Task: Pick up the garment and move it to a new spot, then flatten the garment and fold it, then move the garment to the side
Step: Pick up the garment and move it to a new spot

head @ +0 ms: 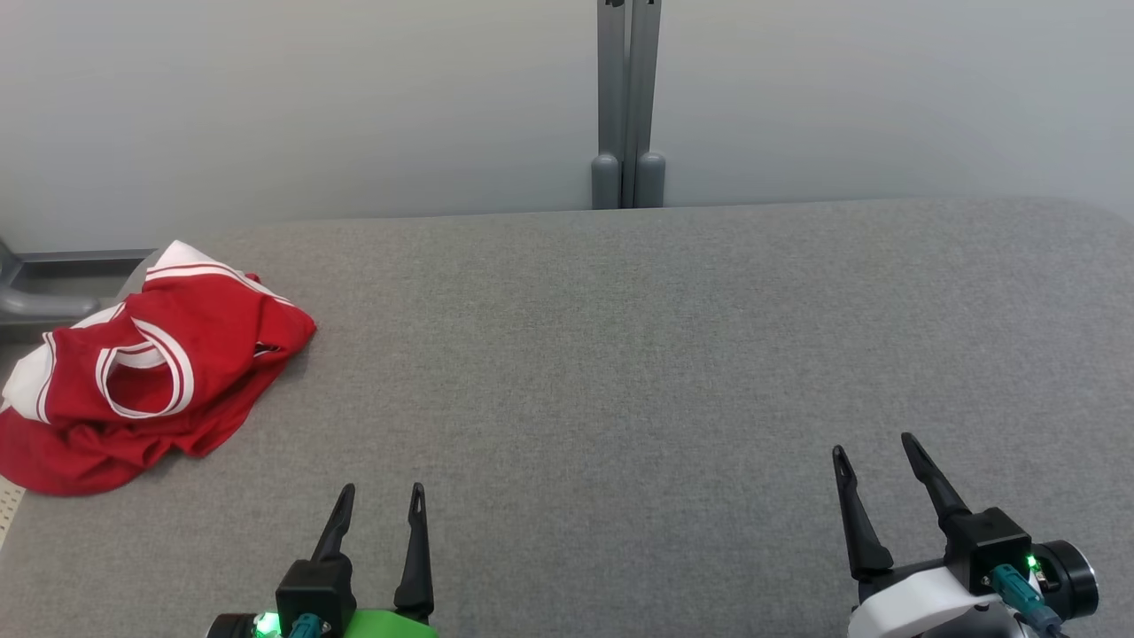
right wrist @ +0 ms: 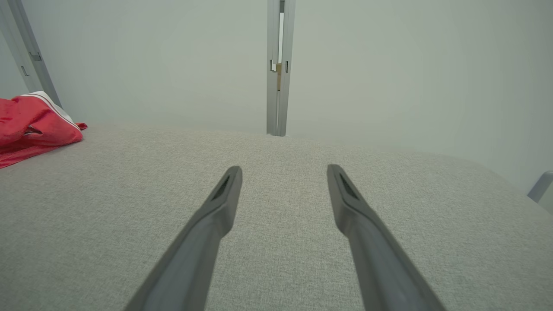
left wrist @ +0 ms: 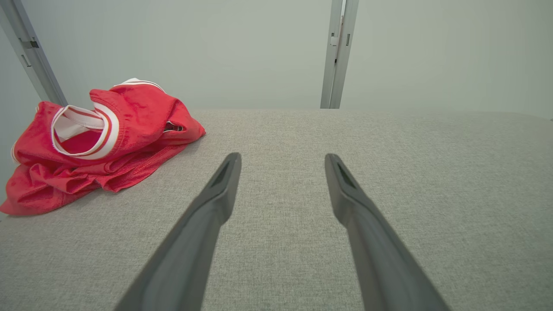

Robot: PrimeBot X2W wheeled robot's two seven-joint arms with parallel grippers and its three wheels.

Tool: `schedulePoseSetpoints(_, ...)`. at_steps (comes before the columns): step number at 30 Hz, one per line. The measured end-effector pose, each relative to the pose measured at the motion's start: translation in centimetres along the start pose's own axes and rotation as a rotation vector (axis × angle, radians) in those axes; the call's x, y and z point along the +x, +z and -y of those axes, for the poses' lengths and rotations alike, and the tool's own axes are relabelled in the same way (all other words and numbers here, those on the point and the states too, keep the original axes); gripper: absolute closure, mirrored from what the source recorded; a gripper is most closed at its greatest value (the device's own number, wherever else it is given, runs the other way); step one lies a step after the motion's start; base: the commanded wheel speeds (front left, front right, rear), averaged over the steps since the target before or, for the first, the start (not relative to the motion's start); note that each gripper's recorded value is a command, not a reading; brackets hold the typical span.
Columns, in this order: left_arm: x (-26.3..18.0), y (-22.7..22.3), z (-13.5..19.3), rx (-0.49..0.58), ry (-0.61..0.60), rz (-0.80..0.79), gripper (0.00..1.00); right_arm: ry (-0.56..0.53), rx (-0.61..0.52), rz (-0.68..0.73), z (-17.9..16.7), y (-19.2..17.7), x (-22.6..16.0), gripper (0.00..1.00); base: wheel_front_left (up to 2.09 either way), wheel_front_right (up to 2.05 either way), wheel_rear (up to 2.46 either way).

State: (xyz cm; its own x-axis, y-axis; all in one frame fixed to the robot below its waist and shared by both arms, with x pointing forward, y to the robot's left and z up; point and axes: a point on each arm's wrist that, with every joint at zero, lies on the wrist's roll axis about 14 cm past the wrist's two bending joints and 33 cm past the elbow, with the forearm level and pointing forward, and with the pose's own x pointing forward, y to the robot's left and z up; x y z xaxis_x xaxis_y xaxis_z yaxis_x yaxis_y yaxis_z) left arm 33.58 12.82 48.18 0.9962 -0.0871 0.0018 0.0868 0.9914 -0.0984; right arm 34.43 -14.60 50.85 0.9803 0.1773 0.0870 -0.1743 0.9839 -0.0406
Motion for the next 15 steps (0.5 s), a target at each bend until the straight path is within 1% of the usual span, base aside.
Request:
schedulePoseSetpoints(9,-0.3,-0.1,-0.3,0.001,0.011,-0.002,0.0,0.006,0.0,-0.004,-0.1,-0.1,0.1,0.0,0.0,0.0,0.0)
schedulePoseSetpoints(15,-1.0,0.1,-1.7,0.007,0.056,0.006,0.0,0.043,0.002,-0.009,-1.2,-0.3,0.8,0.0,0.0,0.0,0.0)
